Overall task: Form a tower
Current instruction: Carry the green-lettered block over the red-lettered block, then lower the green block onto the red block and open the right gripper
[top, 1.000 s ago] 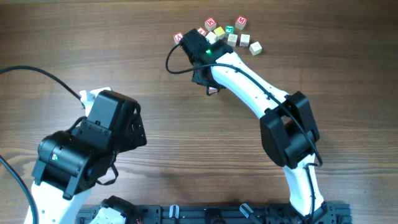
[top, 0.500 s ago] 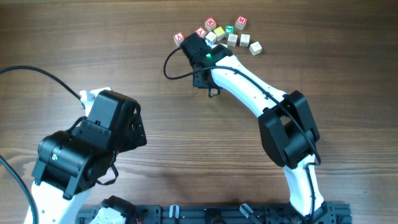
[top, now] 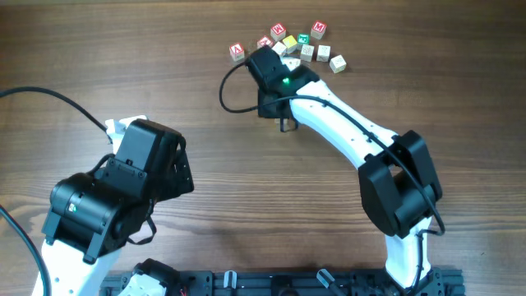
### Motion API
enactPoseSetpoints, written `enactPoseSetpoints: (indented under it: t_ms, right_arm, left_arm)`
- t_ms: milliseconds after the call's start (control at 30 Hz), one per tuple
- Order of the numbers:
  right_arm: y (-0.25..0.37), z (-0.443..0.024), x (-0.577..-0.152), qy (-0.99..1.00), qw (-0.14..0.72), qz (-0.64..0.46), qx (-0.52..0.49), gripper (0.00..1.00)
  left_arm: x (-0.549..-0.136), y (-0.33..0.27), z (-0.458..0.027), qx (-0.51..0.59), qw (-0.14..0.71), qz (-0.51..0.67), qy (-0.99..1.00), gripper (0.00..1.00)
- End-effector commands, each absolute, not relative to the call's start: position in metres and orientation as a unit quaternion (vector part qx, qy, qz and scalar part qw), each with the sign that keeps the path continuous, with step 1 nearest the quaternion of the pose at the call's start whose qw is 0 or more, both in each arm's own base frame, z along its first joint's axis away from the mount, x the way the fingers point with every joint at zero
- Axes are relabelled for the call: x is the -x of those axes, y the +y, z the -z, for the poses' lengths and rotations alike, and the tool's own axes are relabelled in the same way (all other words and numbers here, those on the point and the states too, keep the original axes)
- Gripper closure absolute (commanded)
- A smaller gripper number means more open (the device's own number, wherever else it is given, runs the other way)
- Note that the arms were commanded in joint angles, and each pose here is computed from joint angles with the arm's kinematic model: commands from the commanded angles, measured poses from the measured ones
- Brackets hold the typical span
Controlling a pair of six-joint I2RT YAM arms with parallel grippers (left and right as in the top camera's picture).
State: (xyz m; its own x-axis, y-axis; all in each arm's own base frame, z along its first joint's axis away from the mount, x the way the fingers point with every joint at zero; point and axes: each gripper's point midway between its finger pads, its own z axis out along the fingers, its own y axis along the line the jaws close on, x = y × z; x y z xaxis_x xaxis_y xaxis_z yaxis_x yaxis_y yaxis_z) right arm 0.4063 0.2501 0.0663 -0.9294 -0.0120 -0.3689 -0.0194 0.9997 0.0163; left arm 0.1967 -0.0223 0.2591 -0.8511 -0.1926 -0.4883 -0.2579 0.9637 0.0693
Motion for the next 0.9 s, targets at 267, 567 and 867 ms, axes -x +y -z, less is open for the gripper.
enactPoseSetpoints:
  t_ms: [267, 567, 867]
  right_arm:
    - [0.239, -0.051, -0.413, 0.984, 0.172, -0.044, -0.002, 0.75]
    - [0.245, -0.048, -0.411, 0.984, 0.168, -0.055, 0.024, 0.74]
    - [0.243, -0.039, -0.407, 0.985, 0.164, -0.055, 0.012, 0.74]
  left_arm:
    - [-0.197, -0.020, -0.260, 0.118, 0.250, -0.069, 0.958, 0.00]
    - [-0.197, -0.020, -0.260, 0.118, 0.250, -0.069, 0.958, 0.00]
    - [-0.197, -0.020, -0.260, 0.118, 0.250, -0.069, 0.958, 0.00]
